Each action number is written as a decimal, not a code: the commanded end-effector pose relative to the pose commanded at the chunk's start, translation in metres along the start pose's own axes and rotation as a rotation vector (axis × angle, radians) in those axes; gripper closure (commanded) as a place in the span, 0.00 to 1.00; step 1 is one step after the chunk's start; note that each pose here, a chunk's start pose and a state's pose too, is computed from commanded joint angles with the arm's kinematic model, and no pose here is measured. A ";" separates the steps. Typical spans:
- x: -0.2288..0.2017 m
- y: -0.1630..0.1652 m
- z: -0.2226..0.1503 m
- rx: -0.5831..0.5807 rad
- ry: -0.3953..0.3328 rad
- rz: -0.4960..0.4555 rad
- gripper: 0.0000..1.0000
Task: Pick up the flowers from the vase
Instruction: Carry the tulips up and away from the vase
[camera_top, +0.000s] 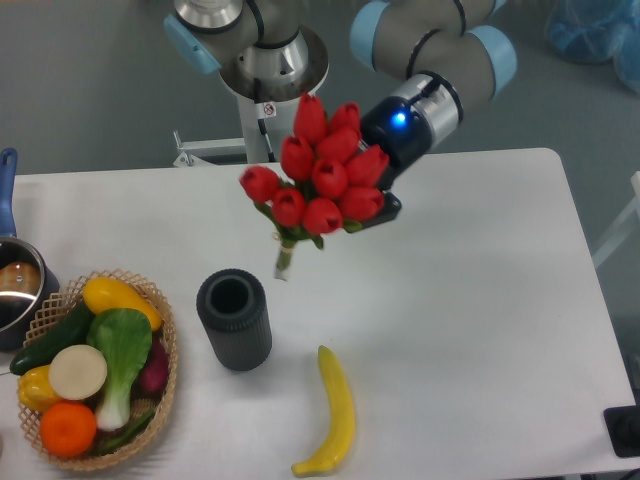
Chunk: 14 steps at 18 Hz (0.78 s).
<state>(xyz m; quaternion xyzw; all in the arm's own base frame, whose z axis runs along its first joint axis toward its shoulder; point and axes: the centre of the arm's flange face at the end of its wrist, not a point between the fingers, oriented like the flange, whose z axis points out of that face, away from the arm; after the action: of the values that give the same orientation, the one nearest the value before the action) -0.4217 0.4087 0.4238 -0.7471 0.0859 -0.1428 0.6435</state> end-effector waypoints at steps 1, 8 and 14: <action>-0.001 -0.004 0.000 -0.001 -0.002 0.015 0.60; -0.004 -0.002 0.000 -0.031 -0.011 0.014 0.60; -0.002 -0.004 0.000 -0.033 -0.012 0.014 0.60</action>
<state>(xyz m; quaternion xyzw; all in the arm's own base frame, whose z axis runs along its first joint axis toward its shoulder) -0.4243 0.4100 0.4274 -0.7578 0.0894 -0.1323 0.6327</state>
